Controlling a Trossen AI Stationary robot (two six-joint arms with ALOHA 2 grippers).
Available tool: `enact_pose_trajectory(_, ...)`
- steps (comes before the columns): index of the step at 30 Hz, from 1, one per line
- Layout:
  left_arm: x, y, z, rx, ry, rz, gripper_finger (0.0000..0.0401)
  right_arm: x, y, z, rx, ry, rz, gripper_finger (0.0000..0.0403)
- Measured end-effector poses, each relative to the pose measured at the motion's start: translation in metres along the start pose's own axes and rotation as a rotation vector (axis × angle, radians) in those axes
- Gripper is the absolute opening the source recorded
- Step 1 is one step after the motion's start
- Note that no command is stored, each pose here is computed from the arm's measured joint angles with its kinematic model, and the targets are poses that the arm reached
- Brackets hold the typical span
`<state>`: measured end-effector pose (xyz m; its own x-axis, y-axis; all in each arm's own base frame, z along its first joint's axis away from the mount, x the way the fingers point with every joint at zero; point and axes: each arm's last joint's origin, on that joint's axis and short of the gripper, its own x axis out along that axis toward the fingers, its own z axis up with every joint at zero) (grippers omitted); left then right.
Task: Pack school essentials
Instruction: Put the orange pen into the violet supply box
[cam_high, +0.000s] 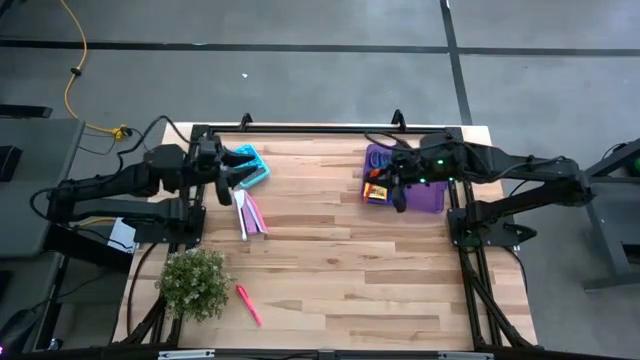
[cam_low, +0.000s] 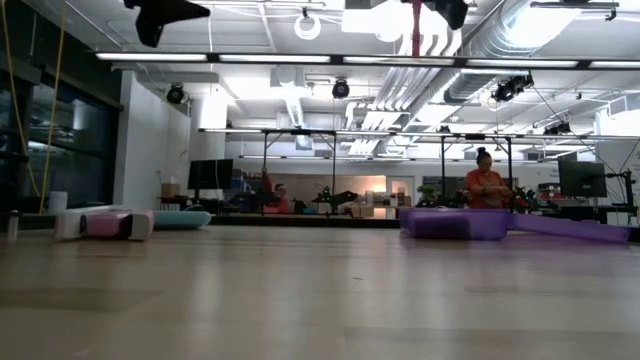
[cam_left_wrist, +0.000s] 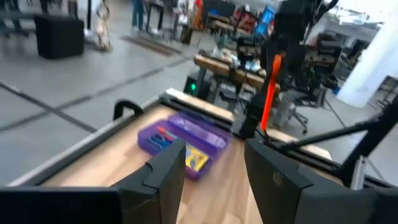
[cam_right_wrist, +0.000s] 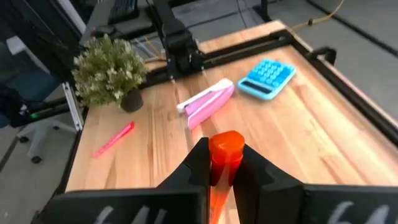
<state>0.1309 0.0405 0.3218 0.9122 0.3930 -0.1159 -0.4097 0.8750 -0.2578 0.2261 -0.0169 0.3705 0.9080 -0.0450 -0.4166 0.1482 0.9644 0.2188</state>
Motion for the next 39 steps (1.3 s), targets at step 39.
enact_pose_trajectory(39, 0.012, -0.029, 0.004, 0.059, -0.098, -0.141, 0.0, 0.01, -0.133, -0.051, 0.653, 0.517, -0.648, 0.0011)
